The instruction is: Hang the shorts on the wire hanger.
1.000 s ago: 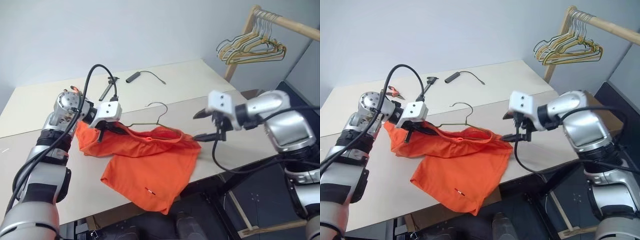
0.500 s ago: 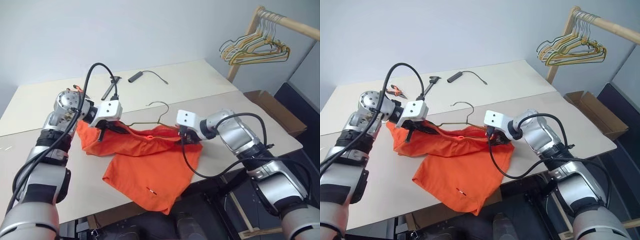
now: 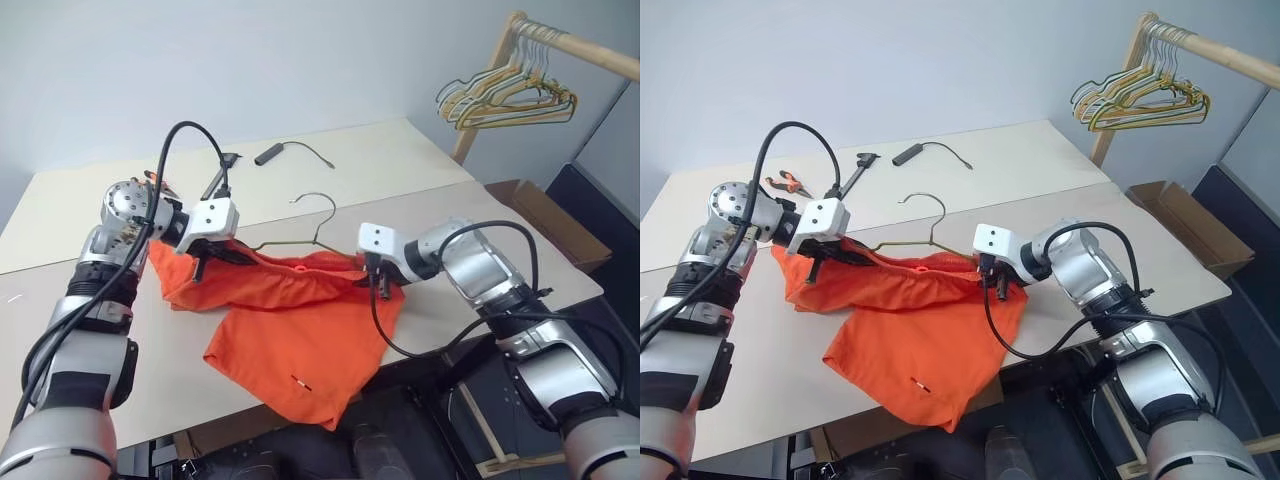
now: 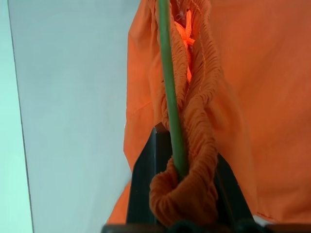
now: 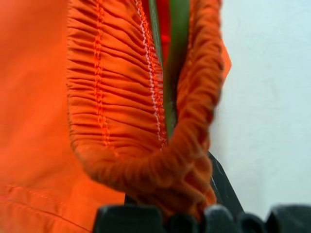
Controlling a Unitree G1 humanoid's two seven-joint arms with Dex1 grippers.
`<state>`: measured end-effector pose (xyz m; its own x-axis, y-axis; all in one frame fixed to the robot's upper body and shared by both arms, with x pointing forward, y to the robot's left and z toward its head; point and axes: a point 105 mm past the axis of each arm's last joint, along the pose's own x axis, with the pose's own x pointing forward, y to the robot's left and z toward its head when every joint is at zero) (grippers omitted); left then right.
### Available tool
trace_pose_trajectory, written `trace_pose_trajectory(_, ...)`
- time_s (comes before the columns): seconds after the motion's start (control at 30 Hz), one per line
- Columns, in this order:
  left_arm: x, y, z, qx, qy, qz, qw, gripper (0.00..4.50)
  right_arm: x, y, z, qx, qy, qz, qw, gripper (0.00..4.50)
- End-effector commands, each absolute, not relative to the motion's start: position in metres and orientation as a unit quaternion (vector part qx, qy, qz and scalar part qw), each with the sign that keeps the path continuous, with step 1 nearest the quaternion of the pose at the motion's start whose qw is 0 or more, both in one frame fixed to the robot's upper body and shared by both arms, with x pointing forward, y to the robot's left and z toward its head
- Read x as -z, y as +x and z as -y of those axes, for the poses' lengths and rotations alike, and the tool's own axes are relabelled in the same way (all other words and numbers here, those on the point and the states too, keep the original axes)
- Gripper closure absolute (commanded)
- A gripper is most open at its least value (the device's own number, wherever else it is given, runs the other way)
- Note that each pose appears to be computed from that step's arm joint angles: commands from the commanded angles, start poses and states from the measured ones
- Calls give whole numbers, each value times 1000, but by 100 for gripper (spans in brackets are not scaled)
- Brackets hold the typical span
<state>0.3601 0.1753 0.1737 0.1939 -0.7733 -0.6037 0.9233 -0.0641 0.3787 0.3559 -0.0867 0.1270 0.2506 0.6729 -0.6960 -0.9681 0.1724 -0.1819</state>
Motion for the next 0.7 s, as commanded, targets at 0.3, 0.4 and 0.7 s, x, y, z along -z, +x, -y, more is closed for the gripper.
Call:
trace_pose_trajectory(0.3,-234,368,-158,607,358,31,709,96,-160,334,102,-582,-237,-211,748,450)
trace_pose_trajectory(0.4,-259,374,-152,578,339,88,737,6,-154,324,111,-573,-216,-226,757,450)
trace_pose_trajectory(0.7,-292,373,-142,557,219,165,784,2,-152,296,136,-521,-147,-243,805,450)
